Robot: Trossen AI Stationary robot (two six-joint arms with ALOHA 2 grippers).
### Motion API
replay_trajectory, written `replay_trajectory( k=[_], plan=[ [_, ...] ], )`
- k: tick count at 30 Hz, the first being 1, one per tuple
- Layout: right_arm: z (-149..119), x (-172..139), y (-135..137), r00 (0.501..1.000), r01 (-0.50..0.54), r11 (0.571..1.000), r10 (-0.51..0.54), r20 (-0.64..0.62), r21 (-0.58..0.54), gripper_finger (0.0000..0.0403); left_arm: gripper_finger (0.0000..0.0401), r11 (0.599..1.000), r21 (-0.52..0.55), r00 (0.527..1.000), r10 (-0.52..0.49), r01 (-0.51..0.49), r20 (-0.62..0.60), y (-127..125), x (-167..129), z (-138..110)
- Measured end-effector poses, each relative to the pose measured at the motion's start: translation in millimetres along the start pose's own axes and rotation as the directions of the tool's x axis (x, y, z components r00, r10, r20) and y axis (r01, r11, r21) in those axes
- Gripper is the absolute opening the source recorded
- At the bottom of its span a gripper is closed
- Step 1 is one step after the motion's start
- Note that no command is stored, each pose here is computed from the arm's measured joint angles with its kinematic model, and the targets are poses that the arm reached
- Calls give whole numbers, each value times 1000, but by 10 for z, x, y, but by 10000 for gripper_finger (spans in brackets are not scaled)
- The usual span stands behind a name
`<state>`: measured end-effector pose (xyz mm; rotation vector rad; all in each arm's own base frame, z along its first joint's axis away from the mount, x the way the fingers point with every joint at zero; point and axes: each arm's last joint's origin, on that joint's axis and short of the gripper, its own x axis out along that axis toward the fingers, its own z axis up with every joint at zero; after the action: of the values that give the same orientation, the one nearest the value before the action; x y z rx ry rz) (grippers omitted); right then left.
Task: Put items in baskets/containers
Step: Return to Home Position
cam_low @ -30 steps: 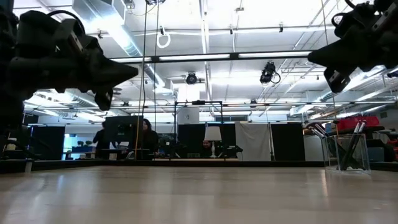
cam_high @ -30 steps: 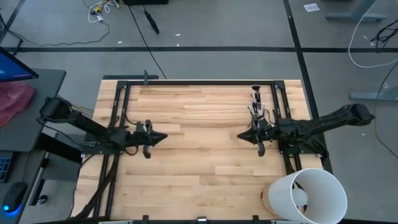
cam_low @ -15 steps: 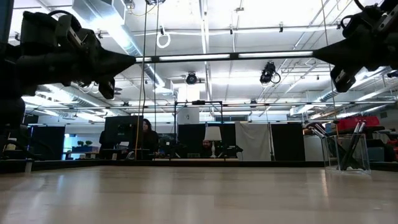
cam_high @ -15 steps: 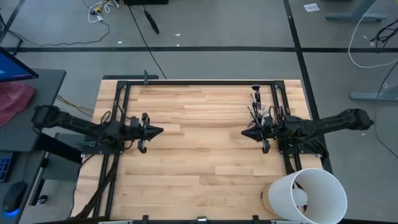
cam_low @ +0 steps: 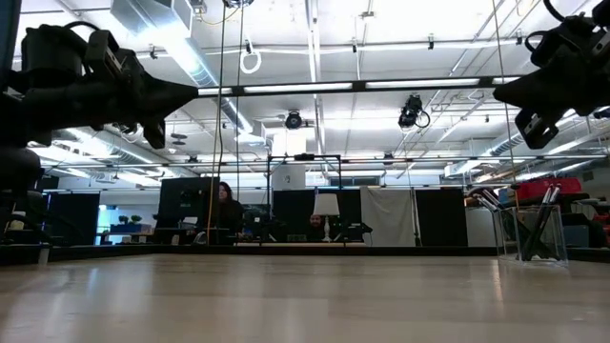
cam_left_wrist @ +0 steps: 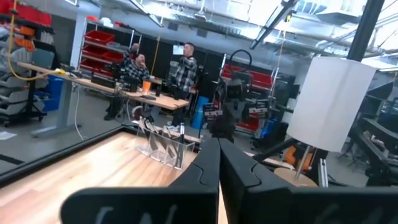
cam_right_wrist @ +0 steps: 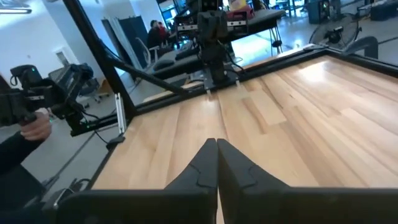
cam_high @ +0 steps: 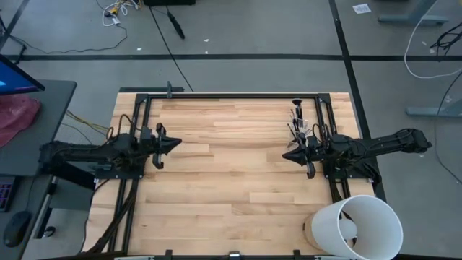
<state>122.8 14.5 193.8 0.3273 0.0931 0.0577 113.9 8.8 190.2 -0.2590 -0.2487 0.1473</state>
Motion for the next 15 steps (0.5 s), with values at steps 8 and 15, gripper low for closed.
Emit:
replay_trajectory(
  k=[8,15],
  plan=[
    [20,-29,5,1000,-8,1000,8,21,-2,2,1,998,34,998,55,-54,-28,36,-137,-15],
    [-18,-33,-6,1000,-7,1000,7,-3,-5,2,1,998,38,997,56,-54,-53,49,-197,-38]
  ],
)
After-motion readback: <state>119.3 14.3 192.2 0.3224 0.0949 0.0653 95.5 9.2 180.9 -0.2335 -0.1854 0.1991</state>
